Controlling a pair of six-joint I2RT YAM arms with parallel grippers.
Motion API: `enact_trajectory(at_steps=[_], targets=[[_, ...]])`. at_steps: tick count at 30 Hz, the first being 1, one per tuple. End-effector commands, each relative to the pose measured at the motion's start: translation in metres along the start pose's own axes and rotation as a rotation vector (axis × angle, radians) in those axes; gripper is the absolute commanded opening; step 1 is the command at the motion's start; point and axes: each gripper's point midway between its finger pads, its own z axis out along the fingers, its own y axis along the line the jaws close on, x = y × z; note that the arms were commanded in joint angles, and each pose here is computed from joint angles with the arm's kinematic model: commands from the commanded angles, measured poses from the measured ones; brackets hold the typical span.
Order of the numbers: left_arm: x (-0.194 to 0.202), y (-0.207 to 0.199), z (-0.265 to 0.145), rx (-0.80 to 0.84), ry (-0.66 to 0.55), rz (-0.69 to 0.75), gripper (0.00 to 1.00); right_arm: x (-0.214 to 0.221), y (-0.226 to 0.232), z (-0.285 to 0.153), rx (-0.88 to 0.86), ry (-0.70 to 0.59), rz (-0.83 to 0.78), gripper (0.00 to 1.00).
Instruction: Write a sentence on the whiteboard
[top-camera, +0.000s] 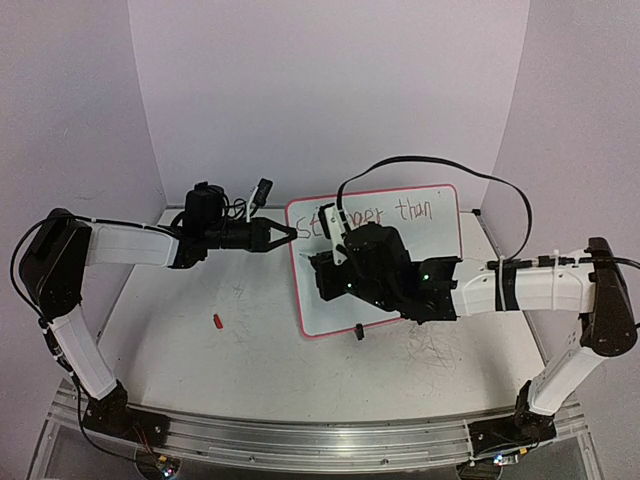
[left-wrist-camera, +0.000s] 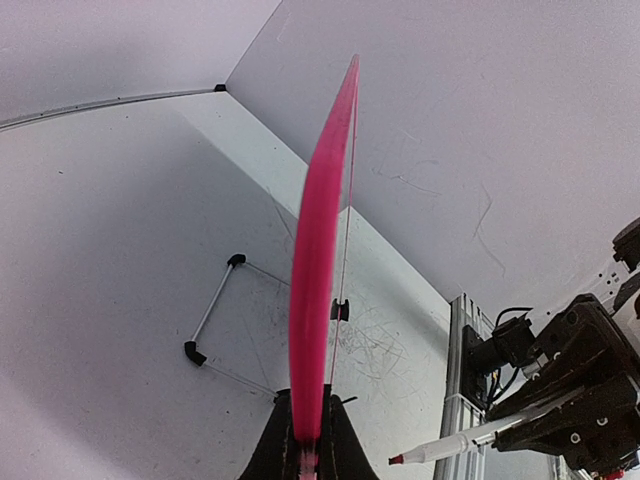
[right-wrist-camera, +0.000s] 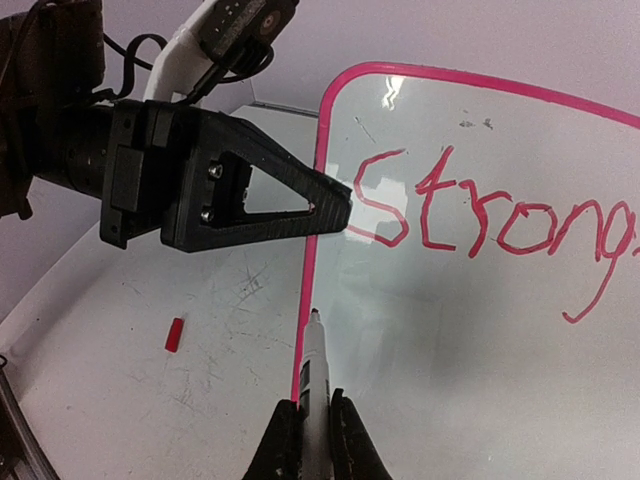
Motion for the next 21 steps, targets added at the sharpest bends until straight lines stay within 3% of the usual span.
enact_trajectory(at_steps=[1, 21], targets=[[0.005, -0.003, -0.003, -0.014, 0.019, 0.001, 0.0, -0.009, -0.004, -0.004, 0.04, -0.031, 0.022, 0.0], [0.006, -0.002, -0.002, -0.012, 0.021, -0.002, 0.0, 0.011, -0.01, 0.008, 0.093, 0.013, 0.046, 0.0]])
